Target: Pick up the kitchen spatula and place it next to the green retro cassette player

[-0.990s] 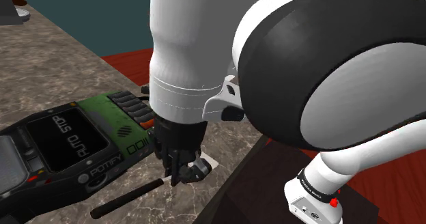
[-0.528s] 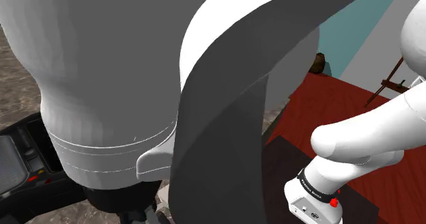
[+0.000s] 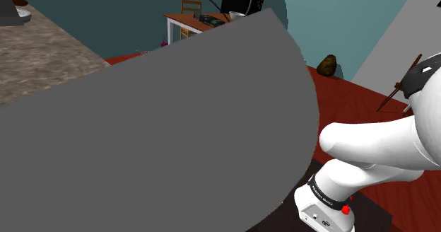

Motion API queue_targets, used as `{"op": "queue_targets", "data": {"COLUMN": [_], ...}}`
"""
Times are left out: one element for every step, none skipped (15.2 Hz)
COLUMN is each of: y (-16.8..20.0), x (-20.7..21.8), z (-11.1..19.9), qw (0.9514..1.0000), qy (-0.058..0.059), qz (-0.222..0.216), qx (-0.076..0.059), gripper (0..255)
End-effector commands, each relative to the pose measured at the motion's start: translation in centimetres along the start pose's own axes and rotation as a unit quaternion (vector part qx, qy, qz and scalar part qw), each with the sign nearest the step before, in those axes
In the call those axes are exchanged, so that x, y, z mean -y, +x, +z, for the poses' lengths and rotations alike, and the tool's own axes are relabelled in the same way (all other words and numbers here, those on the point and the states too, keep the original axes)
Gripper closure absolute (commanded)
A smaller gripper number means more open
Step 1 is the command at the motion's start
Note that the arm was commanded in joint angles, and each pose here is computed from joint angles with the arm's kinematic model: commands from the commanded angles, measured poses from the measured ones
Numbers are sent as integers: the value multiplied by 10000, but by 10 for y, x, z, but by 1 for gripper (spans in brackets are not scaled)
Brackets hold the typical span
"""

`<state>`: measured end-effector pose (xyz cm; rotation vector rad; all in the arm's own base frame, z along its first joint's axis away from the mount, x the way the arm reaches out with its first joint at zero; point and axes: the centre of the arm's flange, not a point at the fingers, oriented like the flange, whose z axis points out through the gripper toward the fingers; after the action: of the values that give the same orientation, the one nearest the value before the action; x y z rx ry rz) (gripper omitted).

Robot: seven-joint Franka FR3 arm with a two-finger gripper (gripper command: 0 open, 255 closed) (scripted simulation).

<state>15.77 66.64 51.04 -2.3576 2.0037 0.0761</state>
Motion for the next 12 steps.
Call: {"op": "queue_targets", "data": {"y": [-18,-18,-17,-17,-17,-16,-16,-15,-15,-15,-14,-14], "x": [-2,-2,-2,-2,-2,-2,-2,-2,-2,-2,-2,-2], "z": [4,9,14,20,25,30,35,41,46,51,56,62], "qw": [10000,10000,10000,10000,10000,10000,10000,10000,10000,10000,10000,10000], "qy": [-22,-22,-22,-22,-22,-22,-22,-22,-22,-22,-22,-22], "qz": [-6,-6,-6,-6,-6,-6,-6,-6,-6,-6,-6,-6], "qx": [-7,-7,-7,-7,-7,-7,-7,-7,-7,-7,-7,-7], "gripper": [255,255,255,255,255,255,255,255,255,255,255,255]}}
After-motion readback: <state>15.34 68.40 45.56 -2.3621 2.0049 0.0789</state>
